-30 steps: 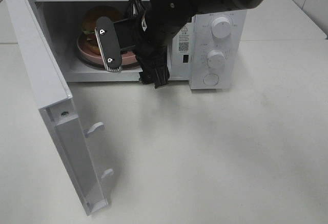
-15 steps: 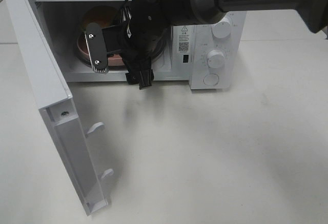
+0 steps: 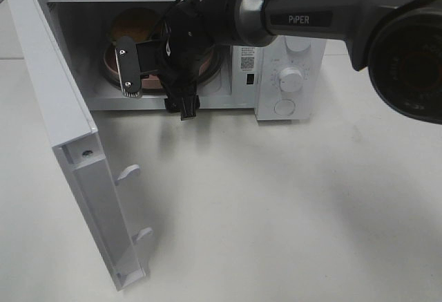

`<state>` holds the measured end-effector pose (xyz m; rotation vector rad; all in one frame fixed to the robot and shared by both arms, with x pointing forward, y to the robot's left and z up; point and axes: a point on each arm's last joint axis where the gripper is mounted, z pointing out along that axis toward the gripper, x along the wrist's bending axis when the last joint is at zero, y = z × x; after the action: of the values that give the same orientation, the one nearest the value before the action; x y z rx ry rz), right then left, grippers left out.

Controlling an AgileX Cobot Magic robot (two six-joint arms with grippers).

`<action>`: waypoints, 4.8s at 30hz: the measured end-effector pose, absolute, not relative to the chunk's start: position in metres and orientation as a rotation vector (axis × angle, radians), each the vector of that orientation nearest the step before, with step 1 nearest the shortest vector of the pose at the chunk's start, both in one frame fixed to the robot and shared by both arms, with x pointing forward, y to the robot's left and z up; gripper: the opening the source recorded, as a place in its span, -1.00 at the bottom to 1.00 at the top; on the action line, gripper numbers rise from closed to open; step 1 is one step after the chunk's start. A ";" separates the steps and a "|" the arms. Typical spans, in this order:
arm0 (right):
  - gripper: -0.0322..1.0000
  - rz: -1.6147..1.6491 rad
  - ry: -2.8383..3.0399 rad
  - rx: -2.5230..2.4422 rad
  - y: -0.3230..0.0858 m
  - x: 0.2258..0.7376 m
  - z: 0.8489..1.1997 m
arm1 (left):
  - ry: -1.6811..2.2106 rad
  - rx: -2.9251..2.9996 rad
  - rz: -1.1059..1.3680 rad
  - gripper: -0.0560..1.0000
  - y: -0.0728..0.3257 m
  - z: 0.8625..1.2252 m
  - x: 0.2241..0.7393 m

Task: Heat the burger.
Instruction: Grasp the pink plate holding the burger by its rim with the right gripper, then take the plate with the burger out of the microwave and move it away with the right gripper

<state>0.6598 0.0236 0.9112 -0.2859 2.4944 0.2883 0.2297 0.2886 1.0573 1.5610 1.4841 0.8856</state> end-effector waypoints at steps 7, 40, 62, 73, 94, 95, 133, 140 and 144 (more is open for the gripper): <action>0.70 0.294 2.501 -0.235 0.017 0.674 0.902 | 1.484 1.561 0.886 0.95 0.289 1.057 0.230; -0.77 0.463 2.616 -0.115 0.021 0.668 0.909 | 1.484 1.561 0.886 0.95 0.289 1.057 0.230; -0.77 0.345 2.605 -0.443 -0.012 0.608 0.927 | 1.484 1.561 0.886 0.95 0.289 1.057 0.230; -0.77 0.349 2.493 -0.561 -0.038 0.570 0.935 | 1.484 1.561 0.886 0.95 0.289 1.057 0.230; -0.77 0.389 2.488 -0.548 -0.080 0.501 0.951 | 1.484 1.561 0.886 0.95 0.289 1.057 0.230; -0.77 0.390 2.488 -0.545 -0.086 0.495 0.953 | 1.484 1.561 0.886 0.95 0.289 1.057 0.230; -0.77 0.408 2.478 -0.437 -0.185 0.378 0.978 | 1.484 1.561 0.886 0.95 0.289 1.057 0.230; -0.77 0.352 2.501 -0.314 -0.198 0.373 0.985 | 1.484 1.561 0.886 0.95 0.289 1.057 0.230; -0.77 0.273 2.506 -0.220 -0.208 0.371 0.989 | 1.484 1.561 0.886 0.95 0.289 1.057 0.230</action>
<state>0.3709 -0.2081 0.9886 -0.2201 2.5065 0.2725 0.2297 0.2886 1.0573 1.5610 1.4841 0.8856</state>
